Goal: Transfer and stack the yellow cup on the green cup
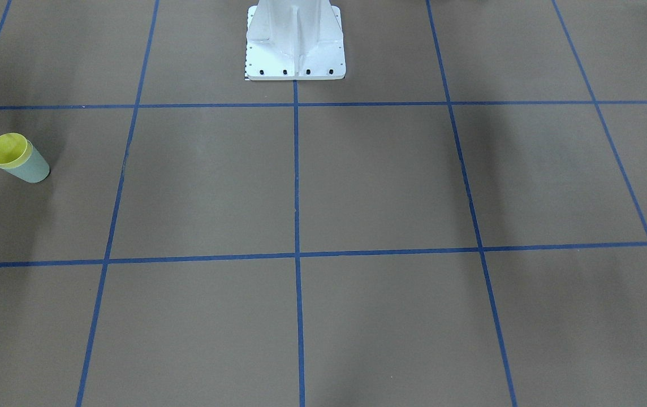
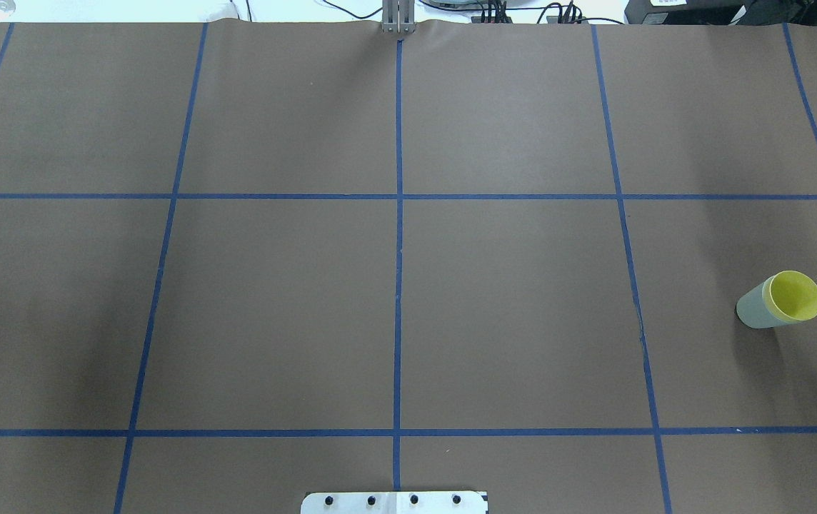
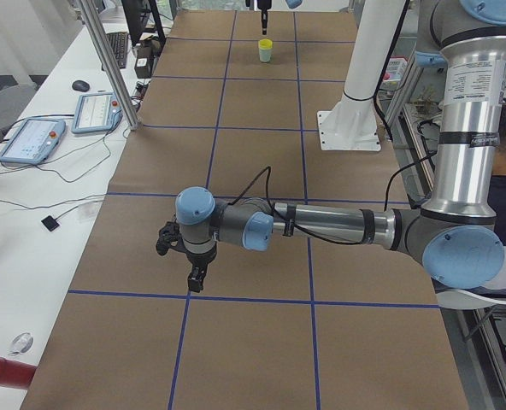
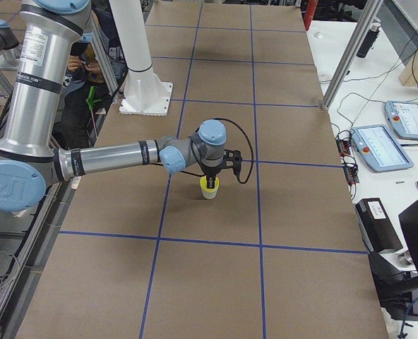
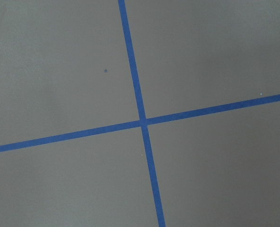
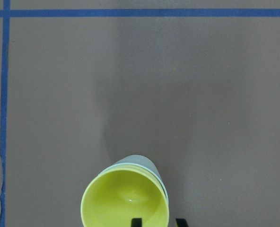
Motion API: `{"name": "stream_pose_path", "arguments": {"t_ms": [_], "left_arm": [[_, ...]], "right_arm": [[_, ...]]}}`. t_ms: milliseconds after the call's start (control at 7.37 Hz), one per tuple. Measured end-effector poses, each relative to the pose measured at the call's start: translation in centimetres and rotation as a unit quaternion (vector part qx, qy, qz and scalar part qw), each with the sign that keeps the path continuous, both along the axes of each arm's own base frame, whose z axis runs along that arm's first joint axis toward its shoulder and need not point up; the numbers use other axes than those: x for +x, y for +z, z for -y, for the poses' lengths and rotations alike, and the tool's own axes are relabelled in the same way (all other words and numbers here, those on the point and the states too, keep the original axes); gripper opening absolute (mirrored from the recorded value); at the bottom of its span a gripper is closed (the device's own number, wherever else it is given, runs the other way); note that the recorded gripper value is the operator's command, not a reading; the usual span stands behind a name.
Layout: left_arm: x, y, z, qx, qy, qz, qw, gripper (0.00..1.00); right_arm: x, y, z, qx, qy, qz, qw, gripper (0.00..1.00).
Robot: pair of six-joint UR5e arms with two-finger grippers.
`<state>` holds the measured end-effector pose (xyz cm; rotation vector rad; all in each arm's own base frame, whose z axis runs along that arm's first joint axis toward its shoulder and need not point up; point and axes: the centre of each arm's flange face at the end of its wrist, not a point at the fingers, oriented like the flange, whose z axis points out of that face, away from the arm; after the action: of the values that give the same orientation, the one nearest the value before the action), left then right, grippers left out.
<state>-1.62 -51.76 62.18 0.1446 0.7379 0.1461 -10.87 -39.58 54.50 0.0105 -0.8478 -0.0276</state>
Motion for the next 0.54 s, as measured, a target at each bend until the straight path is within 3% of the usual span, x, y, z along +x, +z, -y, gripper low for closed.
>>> {"name": "stream_pose_path", "arguments": {"t_ms": [543], "left_arm": [[0.0,0.1,0.0,-0.001,-0.001,0.001,1.0000,1.00]], "right_arm": [[0.6,-0.2,1.6,0.009,0.009,-0.001,0.9999,1.00]]}}
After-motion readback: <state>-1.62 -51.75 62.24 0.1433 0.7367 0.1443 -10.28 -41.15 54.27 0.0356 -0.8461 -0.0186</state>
